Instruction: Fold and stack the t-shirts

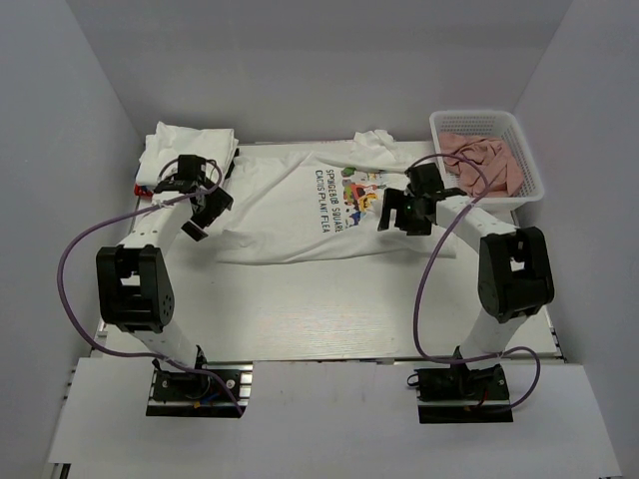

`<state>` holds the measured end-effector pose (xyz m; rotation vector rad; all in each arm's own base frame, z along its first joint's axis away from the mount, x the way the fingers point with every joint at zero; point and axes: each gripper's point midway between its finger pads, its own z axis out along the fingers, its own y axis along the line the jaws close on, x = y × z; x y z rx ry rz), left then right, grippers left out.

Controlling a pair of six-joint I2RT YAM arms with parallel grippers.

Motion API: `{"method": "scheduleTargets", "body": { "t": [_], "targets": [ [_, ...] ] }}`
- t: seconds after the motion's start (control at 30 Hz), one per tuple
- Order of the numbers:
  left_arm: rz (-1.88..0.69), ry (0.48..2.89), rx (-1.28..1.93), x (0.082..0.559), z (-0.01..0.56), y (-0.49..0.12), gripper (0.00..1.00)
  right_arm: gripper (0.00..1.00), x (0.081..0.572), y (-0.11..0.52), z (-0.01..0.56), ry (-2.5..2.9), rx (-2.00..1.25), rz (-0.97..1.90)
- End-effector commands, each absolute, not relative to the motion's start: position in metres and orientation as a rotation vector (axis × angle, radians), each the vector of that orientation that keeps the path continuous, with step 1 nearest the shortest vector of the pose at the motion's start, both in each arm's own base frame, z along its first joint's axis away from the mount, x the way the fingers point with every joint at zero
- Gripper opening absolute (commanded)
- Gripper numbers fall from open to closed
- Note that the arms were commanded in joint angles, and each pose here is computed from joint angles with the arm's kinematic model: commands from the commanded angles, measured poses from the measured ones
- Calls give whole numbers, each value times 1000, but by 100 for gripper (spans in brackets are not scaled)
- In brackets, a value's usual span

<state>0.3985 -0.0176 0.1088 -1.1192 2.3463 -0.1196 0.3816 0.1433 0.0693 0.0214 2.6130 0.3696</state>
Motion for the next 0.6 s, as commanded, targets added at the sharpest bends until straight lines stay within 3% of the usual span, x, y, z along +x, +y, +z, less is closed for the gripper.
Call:
{"method": "scheduleTargets", "body": {
  "t": [0.0,0.2,0.3,0.33,0.43,0.47,0.57],
  "targets": [
    [-145,2352,-1085,394,111,-23,100,90,397,168,80,2506,-58,527],
    [-143,2379,-1078,391,101,-25,100,90,435,183,69,2472,-32,561],
    [-144,2399,-1069,392,92,-26,100,90,484,187,83,2369,9,513],
    [-157,2404,-1067,392,92,-28,100,90,495,172,56,2401,68,414],
    [-154,2424,-1083,391,84,-26,100,90,545,157,62,2338,167,267],
    [-145,2439,-1076,388,82,-26,100,90,568,159,95,2268,160,266],
    [-131,2434,-1078,388,82,-24,100,90,593,155,108,2207,122,183]
  ]
}}
